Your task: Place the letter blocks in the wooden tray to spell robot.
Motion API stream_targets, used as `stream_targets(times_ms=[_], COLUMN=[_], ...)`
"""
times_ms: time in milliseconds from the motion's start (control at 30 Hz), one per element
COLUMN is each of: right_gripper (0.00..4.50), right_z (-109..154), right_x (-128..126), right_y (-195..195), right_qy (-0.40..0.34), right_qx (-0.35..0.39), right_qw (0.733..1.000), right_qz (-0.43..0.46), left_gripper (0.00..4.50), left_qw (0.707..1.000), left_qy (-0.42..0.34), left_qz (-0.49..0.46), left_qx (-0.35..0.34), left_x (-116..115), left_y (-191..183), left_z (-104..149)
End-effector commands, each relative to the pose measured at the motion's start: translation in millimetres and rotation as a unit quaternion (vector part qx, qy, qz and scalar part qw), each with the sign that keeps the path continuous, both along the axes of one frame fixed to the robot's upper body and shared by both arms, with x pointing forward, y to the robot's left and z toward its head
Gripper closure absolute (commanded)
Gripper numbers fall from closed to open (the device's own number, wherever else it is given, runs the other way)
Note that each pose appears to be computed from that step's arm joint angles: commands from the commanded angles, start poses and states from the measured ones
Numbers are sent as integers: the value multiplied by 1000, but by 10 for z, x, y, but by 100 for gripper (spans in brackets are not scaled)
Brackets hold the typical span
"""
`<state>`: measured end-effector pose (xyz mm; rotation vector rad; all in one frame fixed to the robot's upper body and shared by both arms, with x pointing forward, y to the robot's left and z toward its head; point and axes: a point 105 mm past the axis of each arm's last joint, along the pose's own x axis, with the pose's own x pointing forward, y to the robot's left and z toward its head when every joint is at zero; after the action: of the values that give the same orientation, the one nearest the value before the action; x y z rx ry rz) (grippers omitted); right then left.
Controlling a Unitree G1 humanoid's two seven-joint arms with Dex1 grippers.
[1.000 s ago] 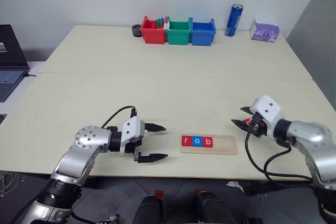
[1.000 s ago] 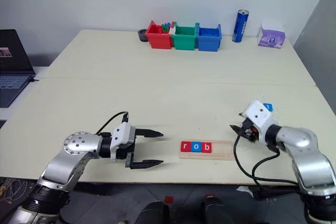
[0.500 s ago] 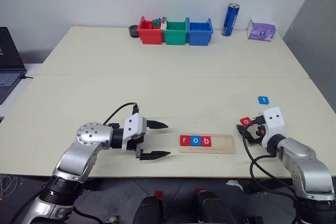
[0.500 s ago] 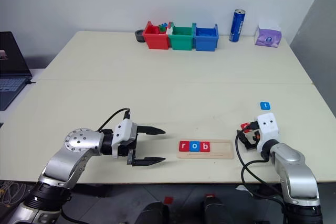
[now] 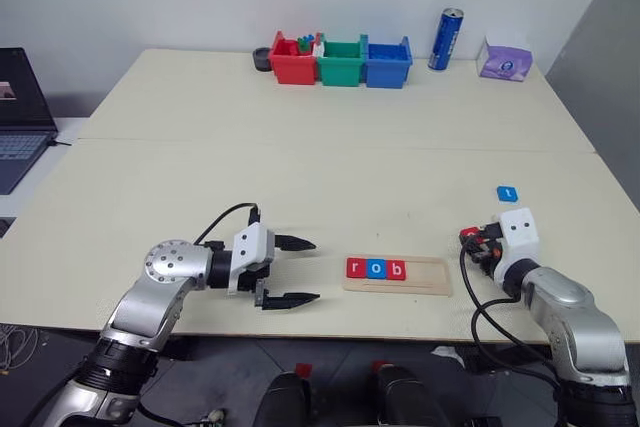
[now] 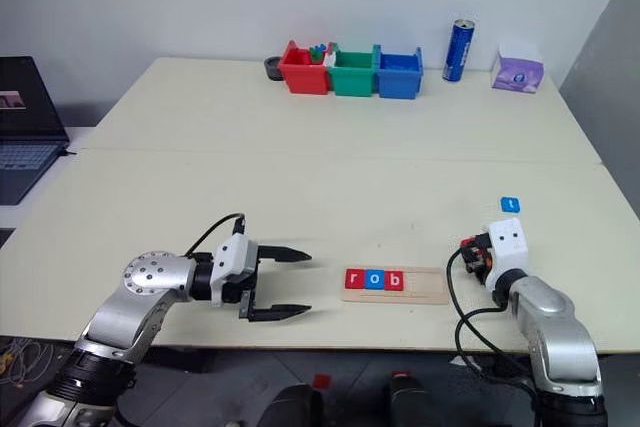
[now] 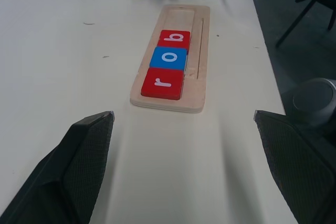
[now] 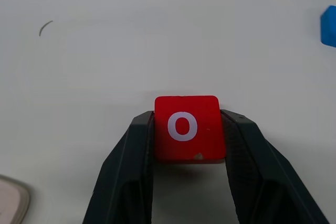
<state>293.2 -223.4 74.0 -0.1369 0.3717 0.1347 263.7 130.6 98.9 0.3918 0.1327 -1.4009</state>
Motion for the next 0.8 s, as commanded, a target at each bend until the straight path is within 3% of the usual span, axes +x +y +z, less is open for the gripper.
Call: stream_targets(times_ms=[33, 233, 433, 500, 700, 800], right_gripper=[305, 305, 305, 227, 21, 3], right_z=[44, -114, -266, -250, 139, 324], right_x=[-223, -609, -668, -636, -474, -434], right_y=[-123, 111, 166, 154, 108, -8], right_qy=[-1, 33, 45, 35, -51, -69], right_qx=[1, 24, 69, 88, 81, 25], right_qw=[998, 995, 985, 981, 985, 993], right_qz=[-63, -95, -154, -170, -146, -91], left_gripper=[0, 0, 0, 0, 0, 0], left_qw=[1000, 1000, 1000, 1000, 1000, 1000], left_qy=[-20, -21, -18, -20, -20, -20], left_qz=[-14, -18, -17, -16, -13, -10], left_qx=[-7, -6, -5, -5, -5, -4], left_x=[-1, 14, 24, 36, 22, 18], left_y=[-73, -93, -67, -65, -50, -40], left_z=[93, 135, 101, 90, 45, 33])
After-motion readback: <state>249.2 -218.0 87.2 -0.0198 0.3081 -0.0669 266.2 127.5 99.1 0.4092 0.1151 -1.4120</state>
